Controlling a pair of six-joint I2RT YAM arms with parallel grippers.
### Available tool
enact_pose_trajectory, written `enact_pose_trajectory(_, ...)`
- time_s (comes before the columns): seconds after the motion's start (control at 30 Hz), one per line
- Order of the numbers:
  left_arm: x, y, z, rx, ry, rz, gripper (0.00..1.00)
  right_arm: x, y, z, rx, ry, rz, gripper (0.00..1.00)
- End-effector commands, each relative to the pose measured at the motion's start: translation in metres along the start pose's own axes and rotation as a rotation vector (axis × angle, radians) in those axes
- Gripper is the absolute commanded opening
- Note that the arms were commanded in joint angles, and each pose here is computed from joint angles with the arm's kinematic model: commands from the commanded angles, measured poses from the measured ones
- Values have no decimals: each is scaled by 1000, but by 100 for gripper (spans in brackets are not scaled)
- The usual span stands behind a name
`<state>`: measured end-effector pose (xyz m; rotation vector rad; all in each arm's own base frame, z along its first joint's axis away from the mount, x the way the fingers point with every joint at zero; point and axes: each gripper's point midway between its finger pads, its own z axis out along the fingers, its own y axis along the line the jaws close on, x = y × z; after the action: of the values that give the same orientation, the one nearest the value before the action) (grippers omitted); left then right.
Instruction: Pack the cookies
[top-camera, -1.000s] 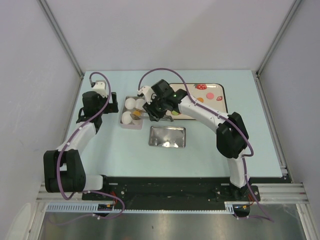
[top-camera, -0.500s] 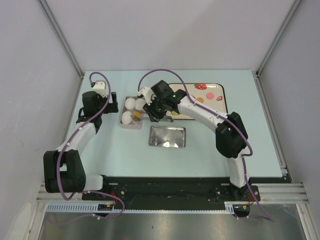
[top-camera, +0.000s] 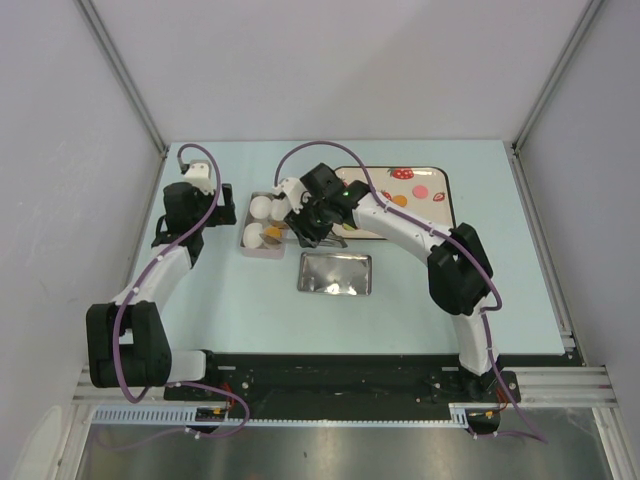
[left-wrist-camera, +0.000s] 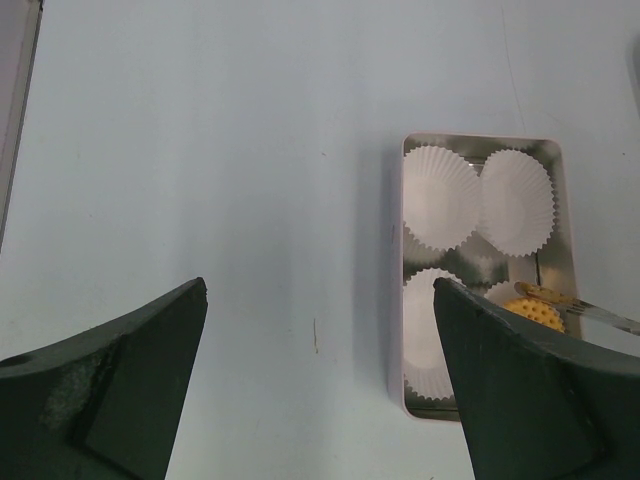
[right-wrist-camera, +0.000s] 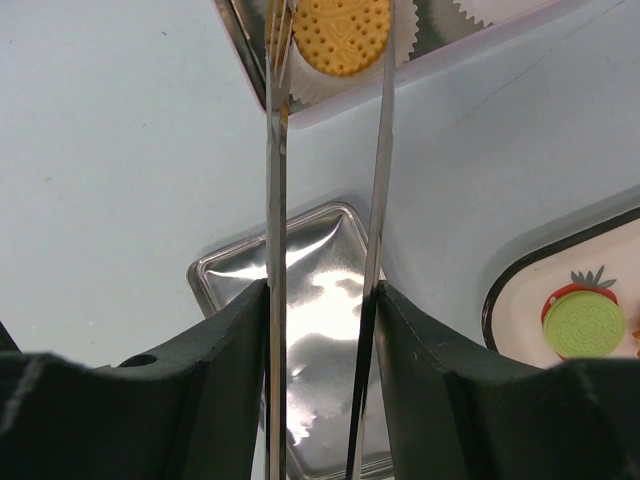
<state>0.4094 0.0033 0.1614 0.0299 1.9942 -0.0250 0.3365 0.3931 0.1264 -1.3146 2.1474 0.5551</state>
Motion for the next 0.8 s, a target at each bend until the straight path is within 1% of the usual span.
enact_pose_trajectory(0.0,-18,-1,-7,9,-59,-15,99,-19,2,-5,-4,-44,-22,50)
enact_pose_trajectory(0.17,-18,0,-7,10,-60,-16,99,-21,2,-7,-1,-51,-22,54)
enact_pose_trajectory(0.43,-18,-2,-7,14,-58,-15,100,-26,1,-14,8,-64,-26,55)
enact_pose_trajectory(0.77,-19,-3,-8,22,-61,-15,100,-54,3,-49,32,-155,-34,54)
